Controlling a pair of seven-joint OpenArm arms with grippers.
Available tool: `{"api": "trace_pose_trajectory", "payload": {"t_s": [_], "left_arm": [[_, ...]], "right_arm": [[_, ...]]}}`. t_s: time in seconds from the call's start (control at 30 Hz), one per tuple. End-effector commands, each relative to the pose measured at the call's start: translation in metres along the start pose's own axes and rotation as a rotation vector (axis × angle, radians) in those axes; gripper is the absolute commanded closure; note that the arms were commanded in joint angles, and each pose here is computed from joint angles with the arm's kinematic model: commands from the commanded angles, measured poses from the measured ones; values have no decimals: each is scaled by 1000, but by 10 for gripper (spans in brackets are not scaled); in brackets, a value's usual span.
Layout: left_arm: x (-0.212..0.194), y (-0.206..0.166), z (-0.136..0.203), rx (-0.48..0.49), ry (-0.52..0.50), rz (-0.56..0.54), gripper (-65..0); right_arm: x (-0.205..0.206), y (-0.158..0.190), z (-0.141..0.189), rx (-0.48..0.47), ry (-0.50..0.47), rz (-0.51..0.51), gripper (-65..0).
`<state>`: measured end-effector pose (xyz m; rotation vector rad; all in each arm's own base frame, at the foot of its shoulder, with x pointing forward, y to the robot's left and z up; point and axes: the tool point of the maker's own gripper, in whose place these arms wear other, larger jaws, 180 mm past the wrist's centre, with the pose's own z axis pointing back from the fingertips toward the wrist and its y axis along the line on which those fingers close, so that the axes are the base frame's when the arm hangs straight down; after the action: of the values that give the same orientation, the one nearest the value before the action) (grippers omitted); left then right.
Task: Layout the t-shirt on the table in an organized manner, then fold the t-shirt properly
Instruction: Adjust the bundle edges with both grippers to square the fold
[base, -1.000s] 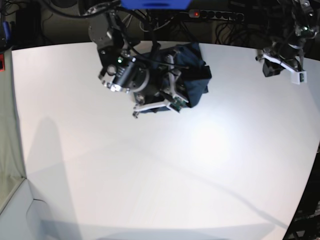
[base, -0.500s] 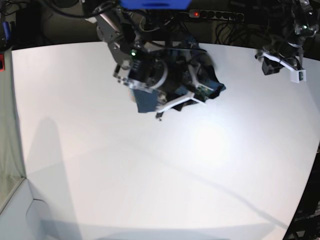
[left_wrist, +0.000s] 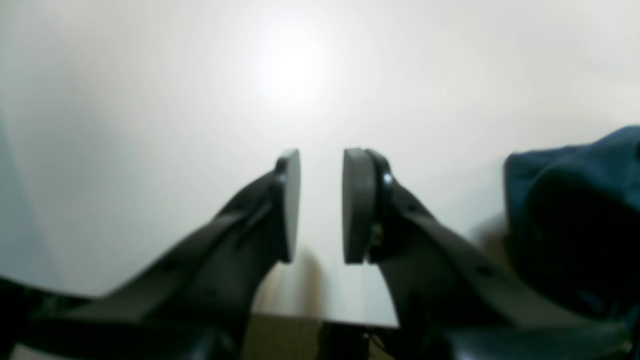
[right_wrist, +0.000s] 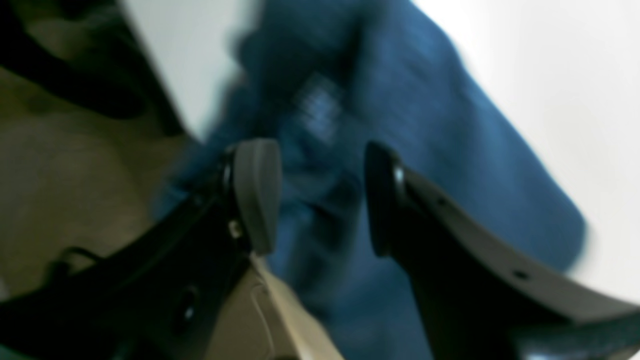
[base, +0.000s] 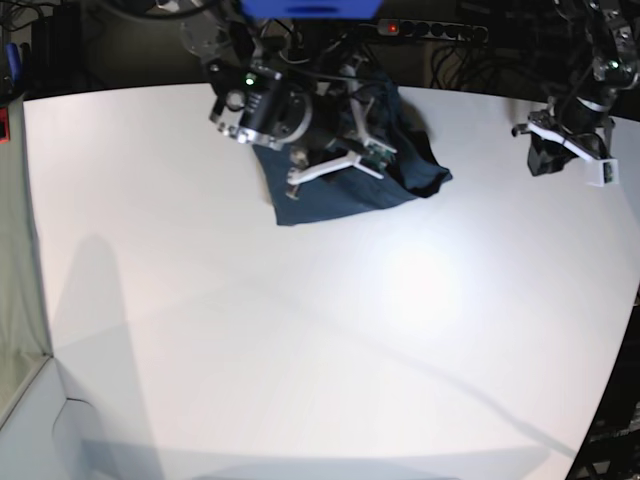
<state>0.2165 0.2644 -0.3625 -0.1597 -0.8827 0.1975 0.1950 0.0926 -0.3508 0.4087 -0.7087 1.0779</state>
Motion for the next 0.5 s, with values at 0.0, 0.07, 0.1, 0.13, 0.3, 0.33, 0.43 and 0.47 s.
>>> {"api": "trace_pose_trajectory", "payload": {"t_s": [0.0,0.07,0.1,0.13,0.3,0.33,0.43,0.47], "left_arm": [[18,-4,4,-15,-55,-13,-148],[25,-15,6,-61,-88,30,-148],[28,-20,7,-84,-100,55,-148],[30,-24,8,-110,-110,85,-148],[42,-42,12,-231,-158,219,-148],[41,-46,13,-250,-147,235,-148],[35,-56,14,-298,-88,255,-148],[37,-61,16,-317,-81,257,-148]], "right_arm": [[15,8,-2,23,-57,0,-253],[15,24,-12,77,-62,13,-253],[14,29,-17,97,-58,20,-254],[10,36,-23,121,-43,21,-255],[-1,49,-35,170,1,31,-252],[0,48,-34,167,-4,33,-252],[14,38,-22,127,-49,51,-252],[19,34,-17,109,-64,61,-252]]}}
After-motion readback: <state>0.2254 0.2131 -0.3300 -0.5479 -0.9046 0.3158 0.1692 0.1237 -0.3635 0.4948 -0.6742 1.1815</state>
